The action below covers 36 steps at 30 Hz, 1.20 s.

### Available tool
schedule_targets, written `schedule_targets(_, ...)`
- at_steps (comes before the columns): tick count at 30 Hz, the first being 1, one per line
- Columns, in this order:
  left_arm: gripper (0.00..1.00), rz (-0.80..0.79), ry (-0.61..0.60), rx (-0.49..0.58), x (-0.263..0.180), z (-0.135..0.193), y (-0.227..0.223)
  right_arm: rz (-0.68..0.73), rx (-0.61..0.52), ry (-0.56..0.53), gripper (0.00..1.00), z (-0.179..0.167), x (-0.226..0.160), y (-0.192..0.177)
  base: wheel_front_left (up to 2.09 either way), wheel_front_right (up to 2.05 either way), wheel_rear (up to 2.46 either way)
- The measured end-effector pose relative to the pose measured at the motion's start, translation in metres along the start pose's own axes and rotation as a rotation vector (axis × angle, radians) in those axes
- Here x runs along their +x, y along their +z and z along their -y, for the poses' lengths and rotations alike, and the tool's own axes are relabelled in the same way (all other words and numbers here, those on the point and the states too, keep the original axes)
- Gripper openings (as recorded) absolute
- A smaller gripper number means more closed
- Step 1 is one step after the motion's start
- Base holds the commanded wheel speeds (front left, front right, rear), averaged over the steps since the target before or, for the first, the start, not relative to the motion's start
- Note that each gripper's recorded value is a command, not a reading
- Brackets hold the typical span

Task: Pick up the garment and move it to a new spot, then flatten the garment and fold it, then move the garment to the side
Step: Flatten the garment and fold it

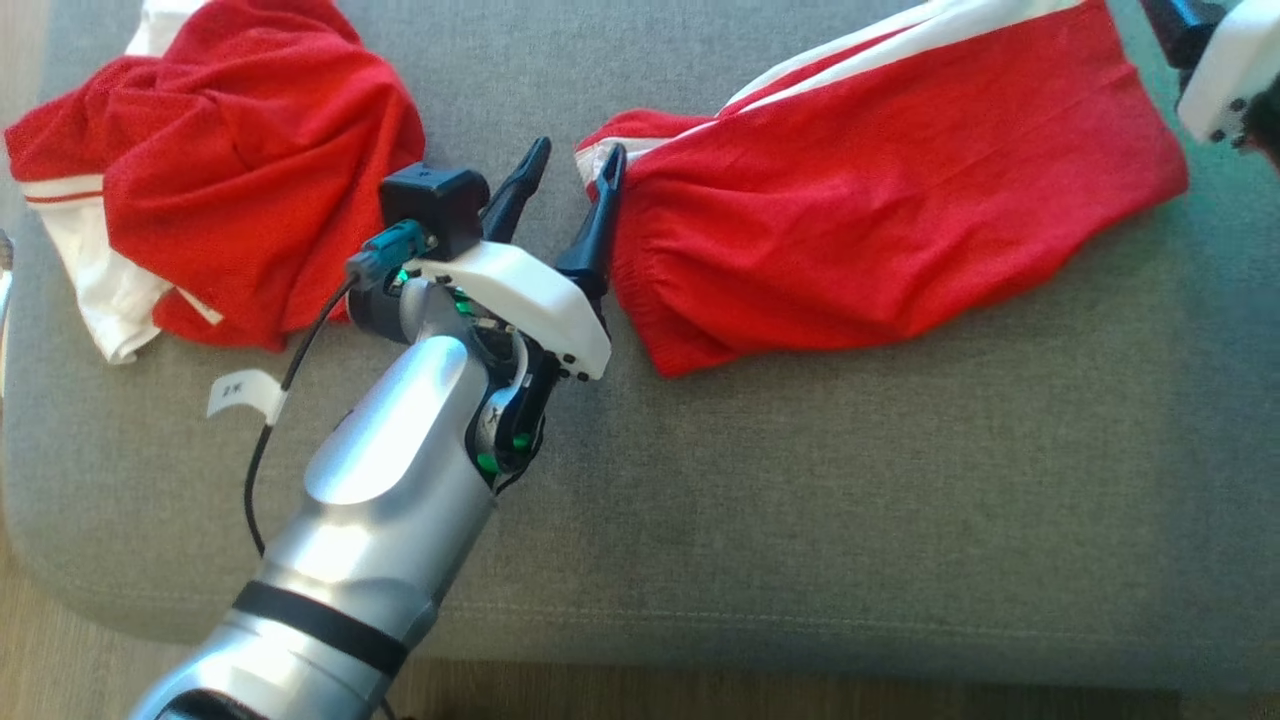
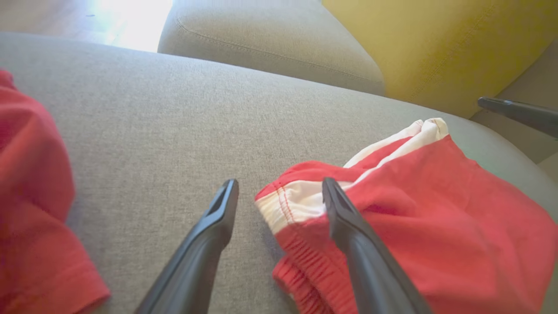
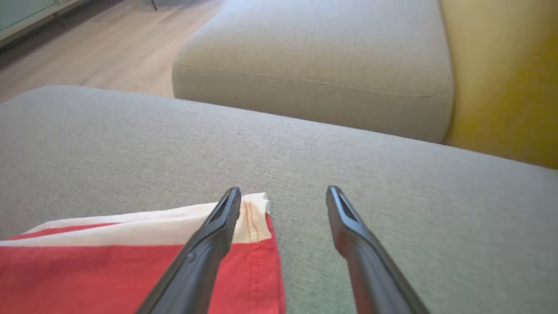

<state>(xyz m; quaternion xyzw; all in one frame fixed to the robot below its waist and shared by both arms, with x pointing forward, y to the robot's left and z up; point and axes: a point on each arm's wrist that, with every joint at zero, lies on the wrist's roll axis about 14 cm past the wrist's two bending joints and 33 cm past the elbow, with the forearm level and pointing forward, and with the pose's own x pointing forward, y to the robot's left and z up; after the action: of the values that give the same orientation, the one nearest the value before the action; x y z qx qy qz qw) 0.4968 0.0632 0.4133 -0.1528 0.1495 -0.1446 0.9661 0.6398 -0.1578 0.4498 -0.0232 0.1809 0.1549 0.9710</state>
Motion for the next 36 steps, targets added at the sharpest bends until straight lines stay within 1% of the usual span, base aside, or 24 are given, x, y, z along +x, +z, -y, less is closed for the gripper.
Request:
schedule_targets(4,1.0,0.057,0.027,0.032,-0.005,-0.002,0.017,0.088,0.003,-0.035,1.0,0.01,-0.014,0.021,0.0,0.0,0.0)
schedule_targets(7,1.0,0.124,0.074,0.051,-0.014,-0.01,0.039,0.178,0.014,-0.045,1.0,0.01,-0.029,0.044,0.0,0.0,0.0)
schedule_targets(10,1.0,0.206,0.117,0.068,-0.029,-0.015,0.063,0.231,0.023,-0.043,1.0,0.007,-0.048,0.058,0.0,0.0,0.0)
schedule_targets(12,1.0,0.278,0.134,0.098,-0.042,-0.015,0.083,0.286,0.034,-0.04,1.0,0.006,-0.062,0.074,0.0,0.0,0.0)
schedule_targets(15,1.0,0.377,0.151,0.152,-0.063,-0.009,0.109,0.417,0.032,-0.042,1.0,0.007,-0.091,0.112,0.0,0.0,0.0)
schedule_targets(17,1.0,0.415,0.159,0.214,-0.078,-0.006,0.116,0.487,-0.006,-0.054,1.0,0.009,-0.114,0.127,0.0,0.0,0.0)
schedule_targets(18,1.0,0.425,0.16,0.22,-0.085,-0.004,0.116,0.51,-0.027,-0.064,1.0,0.01,-0.125,0.128,0.0,0.0,0.0)
schedule_targets(20,1.0,0.428,0.167,0.231,-0.099,-0.001,0.11,0.534,-0.054,-0.087,1.0,0.01,-0.146,0.117,0.0,0.0,0.0)
schedule_targets(22,1.0,0.426,0.175,0.227,-0.112,0.001,0.103,0.544,-0.059,-0.105,1.0,0.004,-0.165,0.097,0.0,0.0,0.0)
schedule_targets(23,1.0,0.429,0.185,0.225,-0.125,0.001,0.099,0.549,-0.053,-0.118,1.0,-0.008,-0.182,0.076,0.0,0.0,0.0)
schedule_targets(25,1.0,0.44,0.19,0.236,-0.137,0.003,0.097,0.558,-0.04,-0.131,1.0,-0.019,-0.199,0.06,0.0,0.0,0.0)
schedule_targets(27,1.0,0.451,0.195,0.221,-0.148,0.004,0.096,0.564,-0.037,-0.145,1.0,-0.028,-0.215,0.047,0.0,0.0,0.0)
schedule_targets(29,1.0,0.46,0.195,0.215,-0.159,0.006,0.094,0.565,-0.008,-0.172,1.0,-0.033,-0.23,0.034,0.0,0.0,0.0)
schedule_targets(32,1.0,0.485,0.208,0.205,-0.176,0.006,0.094,0.559,0.007,-0.2,1.0,-0.04,-0.248,0.017,0.0,0.0,0.0)
schedule_targets(34,1.0,0.484,0.205,0.222,-0.184,0.007,0.09,0.552,0.026,-0.217,1.0,-0.044,-0.257,0.007,0.0,0.0,0.0)
schedule_targets(36,1.0,0.469,0.21,0.216,-0.188,0.007,0.082,0.546,0.032,-0.233,1.0,-0.046,-0.263,-0.001,0.0,0.0,0.0)
